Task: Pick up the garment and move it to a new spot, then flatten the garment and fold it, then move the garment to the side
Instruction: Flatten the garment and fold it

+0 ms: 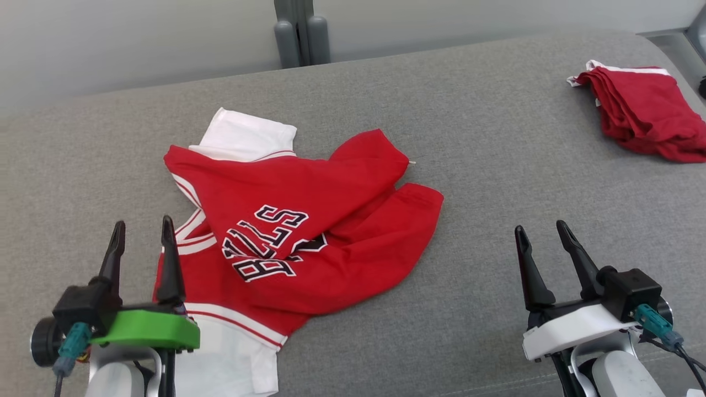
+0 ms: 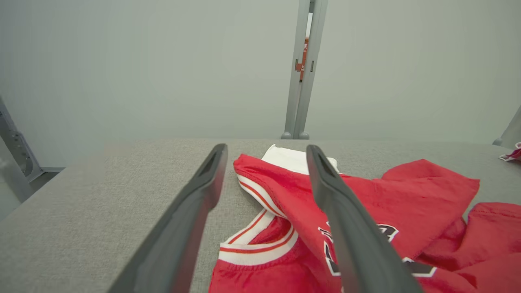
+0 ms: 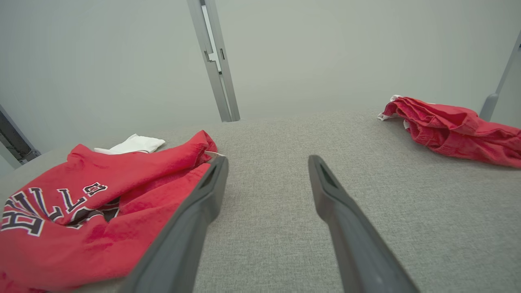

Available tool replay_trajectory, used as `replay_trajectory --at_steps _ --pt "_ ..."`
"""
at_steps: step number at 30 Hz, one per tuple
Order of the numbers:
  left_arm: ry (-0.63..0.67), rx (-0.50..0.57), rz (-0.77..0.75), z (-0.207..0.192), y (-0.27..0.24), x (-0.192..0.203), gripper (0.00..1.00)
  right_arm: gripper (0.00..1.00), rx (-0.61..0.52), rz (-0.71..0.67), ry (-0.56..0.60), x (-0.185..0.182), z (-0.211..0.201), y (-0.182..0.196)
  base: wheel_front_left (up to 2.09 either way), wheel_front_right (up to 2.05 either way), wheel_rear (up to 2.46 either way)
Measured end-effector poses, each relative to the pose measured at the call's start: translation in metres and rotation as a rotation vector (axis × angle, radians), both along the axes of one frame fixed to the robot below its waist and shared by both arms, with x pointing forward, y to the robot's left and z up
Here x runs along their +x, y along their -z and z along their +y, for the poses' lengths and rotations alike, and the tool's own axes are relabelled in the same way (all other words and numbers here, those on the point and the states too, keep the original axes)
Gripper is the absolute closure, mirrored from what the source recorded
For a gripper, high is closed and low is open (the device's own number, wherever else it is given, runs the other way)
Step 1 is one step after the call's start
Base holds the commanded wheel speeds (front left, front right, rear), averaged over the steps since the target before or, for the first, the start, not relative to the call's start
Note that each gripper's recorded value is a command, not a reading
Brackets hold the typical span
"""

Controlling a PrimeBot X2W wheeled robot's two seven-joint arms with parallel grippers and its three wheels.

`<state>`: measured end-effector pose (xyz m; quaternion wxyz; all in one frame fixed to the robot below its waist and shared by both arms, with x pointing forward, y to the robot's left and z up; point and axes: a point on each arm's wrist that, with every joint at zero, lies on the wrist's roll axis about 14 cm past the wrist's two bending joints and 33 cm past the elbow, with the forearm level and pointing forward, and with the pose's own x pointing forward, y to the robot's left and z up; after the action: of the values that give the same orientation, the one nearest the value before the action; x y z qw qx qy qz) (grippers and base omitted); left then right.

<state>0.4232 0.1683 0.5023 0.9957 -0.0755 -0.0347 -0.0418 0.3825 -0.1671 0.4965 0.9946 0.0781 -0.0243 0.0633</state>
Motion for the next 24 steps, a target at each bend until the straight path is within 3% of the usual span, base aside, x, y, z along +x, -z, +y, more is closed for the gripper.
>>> replay_trajectory --at_steps 9,24 --pt "-0.040 -0.007 0.016 0.007 0.006 -0.035 0.00 0.00 -0.002 -0.003 -0.030 0.001 0.009 -0.001 0.00 0.00 0.00" --pt "-0.112 0.007 0.017 0.029 0.006 -0.040 0.00 0.00 -0.015 0.019 -0.094 0.010 0.026 0.007 0.00 0.00 0.00"
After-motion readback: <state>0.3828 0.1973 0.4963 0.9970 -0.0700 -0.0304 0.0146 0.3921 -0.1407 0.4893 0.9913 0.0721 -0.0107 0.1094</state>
